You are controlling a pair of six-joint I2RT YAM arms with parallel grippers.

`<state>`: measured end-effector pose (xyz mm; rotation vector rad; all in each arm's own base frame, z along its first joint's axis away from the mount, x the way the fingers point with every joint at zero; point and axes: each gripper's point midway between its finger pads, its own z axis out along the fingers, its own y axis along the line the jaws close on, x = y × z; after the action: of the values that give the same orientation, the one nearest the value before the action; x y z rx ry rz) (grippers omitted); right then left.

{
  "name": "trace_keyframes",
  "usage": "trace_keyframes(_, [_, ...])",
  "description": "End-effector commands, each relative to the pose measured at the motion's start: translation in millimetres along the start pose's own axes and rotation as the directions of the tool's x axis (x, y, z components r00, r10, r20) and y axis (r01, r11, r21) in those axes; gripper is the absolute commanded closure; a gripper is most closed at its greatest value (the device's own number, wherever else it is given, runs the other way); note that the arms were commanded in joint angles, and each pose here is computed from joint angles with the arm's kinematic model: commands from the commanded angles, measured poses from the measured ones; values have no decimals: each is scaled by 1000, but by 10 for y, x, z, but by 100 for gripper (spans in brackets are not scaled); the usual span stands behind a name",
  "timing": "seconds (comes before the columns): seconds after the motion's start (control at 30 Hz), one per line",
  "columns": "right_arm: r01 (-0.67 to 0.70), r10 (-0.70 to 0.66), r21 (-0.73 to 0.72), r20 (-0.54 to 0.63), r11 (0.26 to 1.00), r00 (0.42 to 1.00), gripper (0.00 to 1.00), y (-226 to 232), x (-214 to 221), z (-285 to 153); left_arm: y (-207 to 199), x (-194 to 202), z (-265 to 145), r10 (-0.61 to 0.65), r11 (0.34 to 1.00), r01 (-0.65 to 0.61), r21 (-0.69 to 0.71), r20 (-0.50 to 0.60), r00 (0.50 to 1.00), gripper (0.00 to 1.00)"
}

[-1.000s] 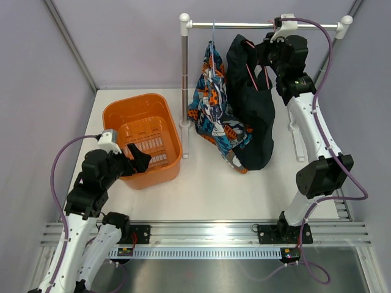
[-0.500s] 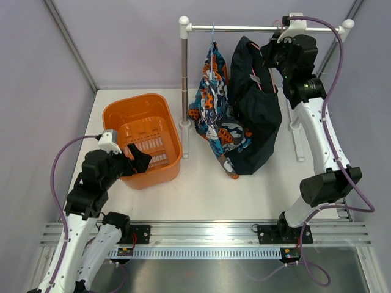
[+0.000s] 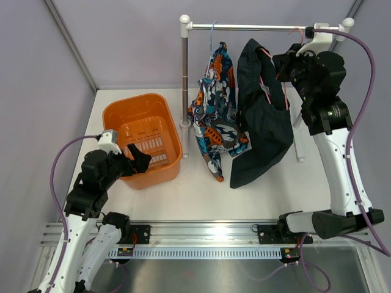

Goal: Remove the shorts from the hanger

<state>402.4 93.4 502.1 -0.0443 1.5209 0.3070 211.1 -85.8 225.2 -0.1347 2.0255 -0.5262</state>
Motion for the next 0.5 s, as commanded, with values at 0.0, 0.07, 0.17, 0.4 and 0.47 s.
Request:
trace_keyframes(0.0, [-55, 55, -1, -11, 998, 998, 100, 51, 51, -235, -96, -51, 9, 13, 999, -13, 49, 18, 1000, 1])
trace_keyframes(0.07, [-98, 98, 5, -49, 995, 994, 100, 64, 151, -465, -134, -46, 2, 22, 997, -23, 74, 18, 1000, 1])
trace_keyframes(0.17, [-178, 174, -24, -115, 984, 978, 100, 179, 280, -874, -243, -46, -30, 40, 989, -43, 138, 24, 999, 1])
trace_keyframes(0.4, [-299, 255, -101, -315, 949, 914, 100, 475, 767, -1751, -771, 22, -128, 99, 898, -89, 431, 0, 995, 1])
trace_keyframes(0.47, [-309, 257, -95, -359, 946, 897, 100, 478, 954, -1931, -914, 48, -121, 109, 876, -93, 472, -6, 994, 1])
